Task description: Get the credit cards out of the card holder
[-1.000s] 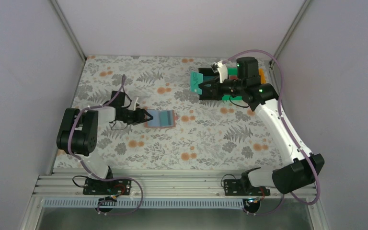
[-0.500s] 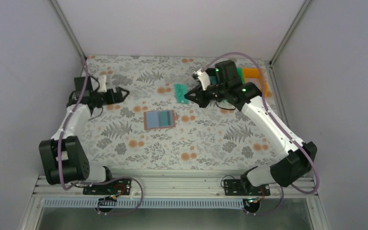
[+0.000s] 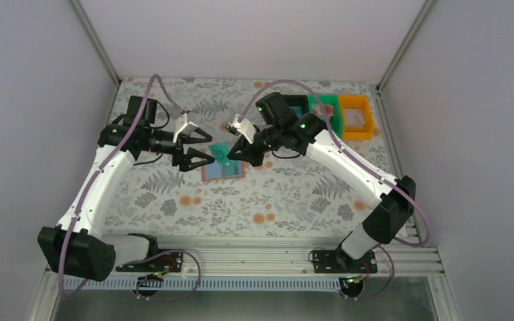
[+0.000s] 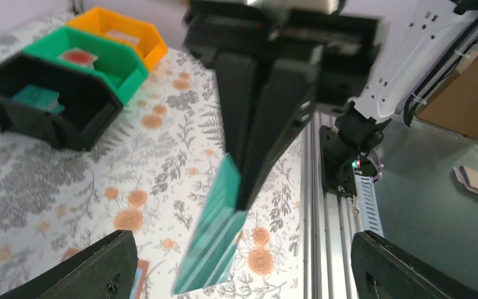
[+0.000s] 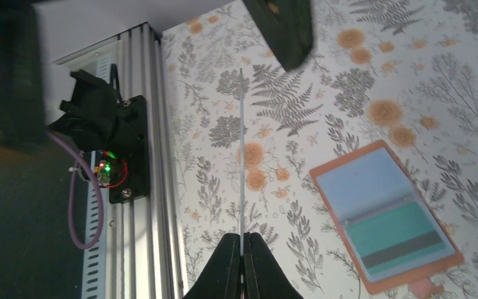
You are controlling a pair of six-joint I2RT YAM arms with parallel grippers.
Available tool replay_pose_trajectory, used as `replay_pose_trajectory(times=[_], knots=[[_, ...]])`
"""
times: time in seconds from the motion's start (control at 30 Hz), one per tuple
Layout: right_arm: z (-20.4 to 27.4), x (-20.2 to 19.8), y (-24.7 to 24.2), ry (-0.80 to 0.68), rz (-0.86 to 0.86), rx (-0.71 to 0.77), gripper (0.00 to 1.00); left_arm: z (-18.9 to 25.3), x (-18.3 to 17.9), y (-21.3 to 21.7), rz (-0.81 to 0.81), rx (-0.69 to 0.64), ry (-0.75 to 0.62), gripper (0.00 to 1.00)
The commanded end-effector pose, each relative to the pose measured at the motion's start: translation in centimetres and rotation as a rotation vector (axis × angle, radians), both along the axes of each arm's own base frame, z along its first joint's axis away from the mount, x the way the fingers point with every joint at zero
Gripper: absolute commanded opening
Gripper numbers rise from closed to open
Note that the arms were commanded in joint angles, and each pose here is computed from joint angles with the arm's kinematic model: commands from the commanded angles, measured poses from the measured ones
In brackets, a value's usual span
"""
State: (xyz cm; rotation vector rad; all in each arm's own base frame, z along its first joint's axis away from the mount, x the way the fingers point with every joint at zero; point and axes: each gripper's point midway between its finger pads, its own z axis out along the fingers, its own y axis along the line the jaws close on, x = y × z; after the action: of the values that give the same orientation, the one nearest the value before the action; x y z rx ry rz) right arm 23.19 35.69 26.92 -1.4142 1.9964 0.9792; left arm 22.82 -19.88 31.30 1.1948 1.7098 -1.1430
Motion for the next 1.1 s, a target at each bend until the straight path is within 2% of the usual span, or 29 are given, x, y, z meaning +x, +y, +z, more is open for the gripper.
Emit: replay_pose_trajectory(times=[0.0, 0.17, 0.3, 0.4, 0.53, 0.6, 0.7, 0.9, 1.0, 1.07], knots=[[3.2, -2.1, 0.1, -0.073, 0.086, 0.094, 0.04, -1.5, 0.8, 0.1, 0.024, 0.026, 0.016, 0.85], [4.6, -3.4, -0.3, -0.103, 0.129, 0.147, 0.04, -2.0, 1.4, -0.6, 0.031, 0.068, 0.043, 0.79], [6.5, -1.0, -0.1, -0.137, -0.004, 0.187, 0.04, -1.9, 0.4, -1.4, -0.013, 0.041, 0.038, 0.76], [8.0, 2.1, -0.5, -0.064, -0.126, 0.306, 0.04, -2.6, 0.7, -1.4, 0.021, 0.030, 0.037, 0.76], [10.4, 2.4, -0.1, 0.092, -0.161, 0.528, 0.04, -1.4, 1.9, -1.7, 0.055, -0.002, 0.062, 0.74], [10.1, 3.3, -0.2, 0.162, -0.255, 0.570, 0.04, 0.1, 2.4, -2.0, 0.047, -0.033, 0.080, 0.72], [10.9, 3.4, -0.6, 0.222, -0.306, 0.650, 0.04, 1.9, 2.8, -2.4, 0.027, -0.066, 0.085, 0.66], [10.6, 3.4, -0.7, 0.249, -0.323, 0.676, 0.04, 2.8, 3.7, -2.1, 0.098, -0.049, 0.054, 0.32], [10.4, 3.1, -0.5, 0.258, -0.294, 0.682, 0.04, 3.0, 3.4, -2.1, 0.086, -0.055, 0.059, 0.24], [10.2, 3.1, -0.3, 0.260, -0.291, 0.672, 0.04, 3.5, 3.1, -2.3, 0.069, -0.069, 0.062, 0.08]])
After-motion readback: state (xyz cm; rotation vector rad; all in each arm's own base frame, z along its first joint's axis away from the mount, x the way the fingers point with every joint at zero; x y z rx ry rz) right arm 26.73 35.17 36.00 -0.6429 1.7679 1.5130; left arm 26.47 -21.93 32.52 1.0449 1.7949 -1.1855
